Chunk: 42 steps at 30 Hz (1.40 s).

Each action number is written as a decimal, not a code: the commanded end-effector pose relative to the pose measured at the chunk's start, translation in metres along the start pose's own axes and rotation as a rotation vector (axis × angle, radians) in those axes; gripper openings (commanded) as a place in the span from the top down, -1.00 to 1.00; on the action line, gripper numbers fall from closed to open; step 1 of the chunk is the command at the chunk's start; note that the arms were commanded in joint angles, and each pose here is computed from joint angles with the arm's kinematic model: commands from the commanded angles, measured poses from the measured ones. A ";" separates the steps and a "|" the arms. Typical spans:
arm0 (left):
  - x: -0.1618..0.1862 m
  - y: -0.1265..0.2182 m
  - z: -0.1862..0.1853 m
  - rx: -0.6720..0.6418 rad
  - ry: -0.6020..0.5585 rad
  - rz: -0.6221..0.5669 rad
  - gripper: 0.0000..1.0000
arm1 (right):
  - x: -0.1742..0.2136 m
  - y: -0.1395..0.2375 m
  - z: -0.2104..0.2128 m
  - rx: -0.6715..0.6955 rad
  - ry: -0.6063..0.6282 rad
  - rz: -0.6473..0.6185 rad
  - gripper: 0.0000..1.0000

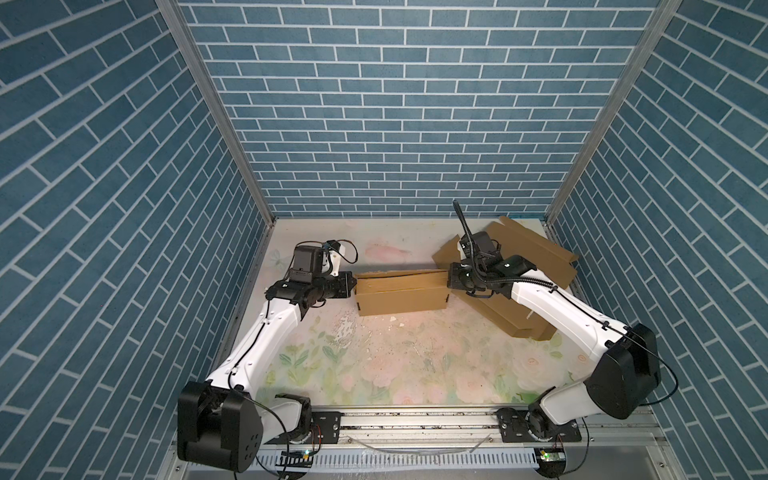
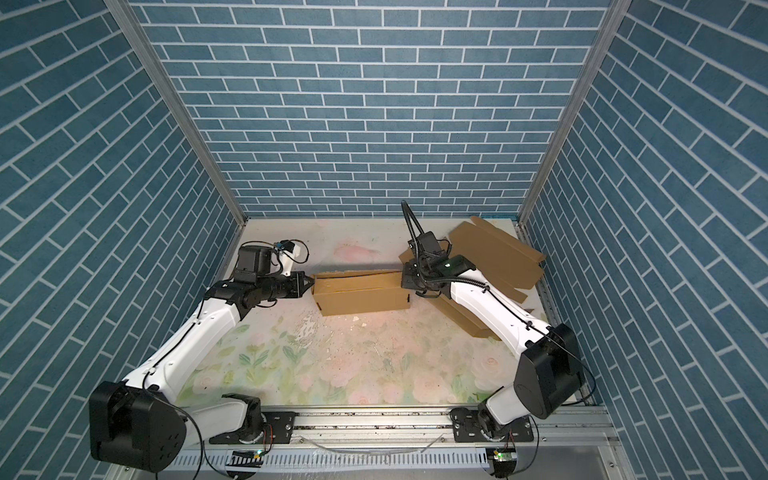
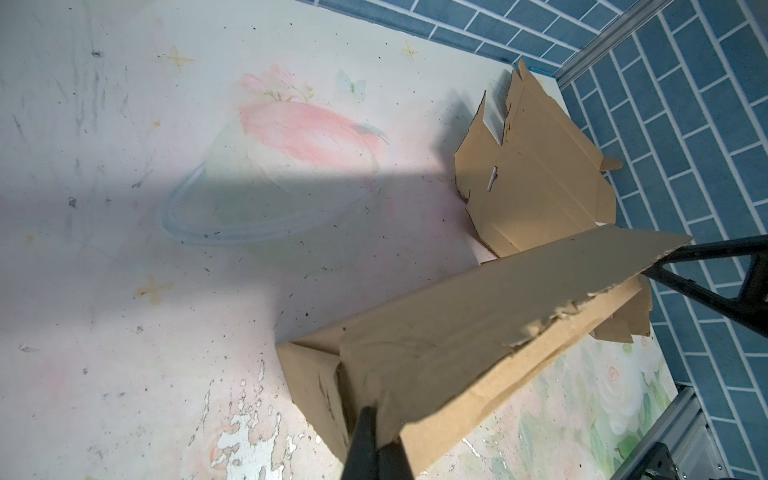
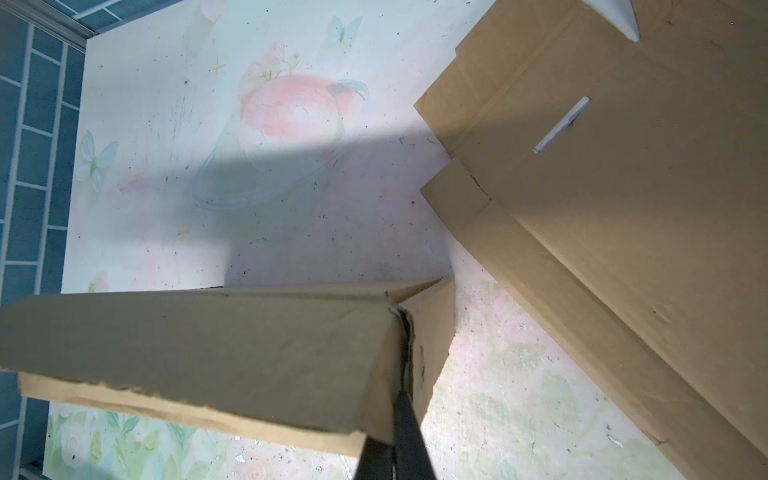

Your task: Fold the paper box

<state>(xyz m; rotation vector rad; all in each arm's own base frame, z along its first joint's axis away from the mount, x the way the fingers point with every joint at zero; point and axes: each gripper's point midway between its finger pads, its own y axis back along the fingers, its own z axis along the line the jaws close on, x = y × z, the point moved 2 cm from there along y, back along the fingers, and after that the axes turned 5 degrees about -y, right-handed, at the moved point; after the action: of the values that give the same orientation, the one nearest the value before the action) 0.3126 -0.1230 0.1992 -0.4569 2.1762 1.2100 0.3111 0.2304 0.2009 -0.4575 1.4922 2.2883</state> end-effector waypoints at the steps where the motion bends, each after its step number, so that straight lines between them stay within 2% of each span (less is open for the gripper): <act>1: 0.048 -0.011 0.016 -0.045 0.079 0.147 0.98 | 0.030 -0.012 -0.014 0.061 -0.039 0.128 1.00; 8: 0.054 -0.008 0.020 -0.068 0.056 0.163 0.98 | 0.015 0.002 0.000 -0.002 0.015 0.093 1.00; 10: 0.055 -0.008 0.020 -0.069 0.053 0.164 0.97 | 0.012 0.005 0.007 -0.056 0.022 0.112 0.97; 16: 0.057 -0.008 0.020 -0.072 0.046 0.169 0.97 | -0.003 0.028 0.016 -0.234 0.009 0.133 0.49; 18: 0.056 -0.008 0.020 -0.074 0.044 0.167 0.97 | -0.007 0.039 0.018 -0.285 0.057 0.122 0.30; 21: 0.056 -0.008 0.020 -0.073 0.042 0.168 0.97 | -0.015 0.059 0.010 -0.237 0.226 0.055 0.09; 25: 0.056 -0.008 0.020 -0.072 0.039 0.171 0.97 | -0.031 0.082 -0.002 -0.086 0.520 -0.091 -0.19; 27: 0.056 -0.009 0.021 -0.073 0.036 0.173 0.96 | -0.036 0.087 0.002 -0.014 0.679 -0.149 -0.40; 31: 0.055 -0.009 0.020 -0.071 0.034 0.171 0.96 | -0.034 0.075 0.025 0.059 1.004 -0.189 -0.68; 35: 0.056 -0.010 0.021 -0.075 0.034 0.180 0.96 | -0.020 0.052 0.061 0.045 1.293 -0.210 -0.93; 42: 0.056 -0.010 0.022 -0.079 0.026 0.183 0.95 | 0.007 0.011 0.093 -0.013 1.564 -0.184 -0.98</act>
<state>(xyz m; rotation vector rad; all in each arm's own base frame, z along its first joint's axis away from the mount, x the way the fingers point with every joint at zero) 0.3108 -0.1199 0.1947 -0.4500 2.1130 1.2155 0.2873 0.2994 0.2383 -2.3486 1.7507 1.8118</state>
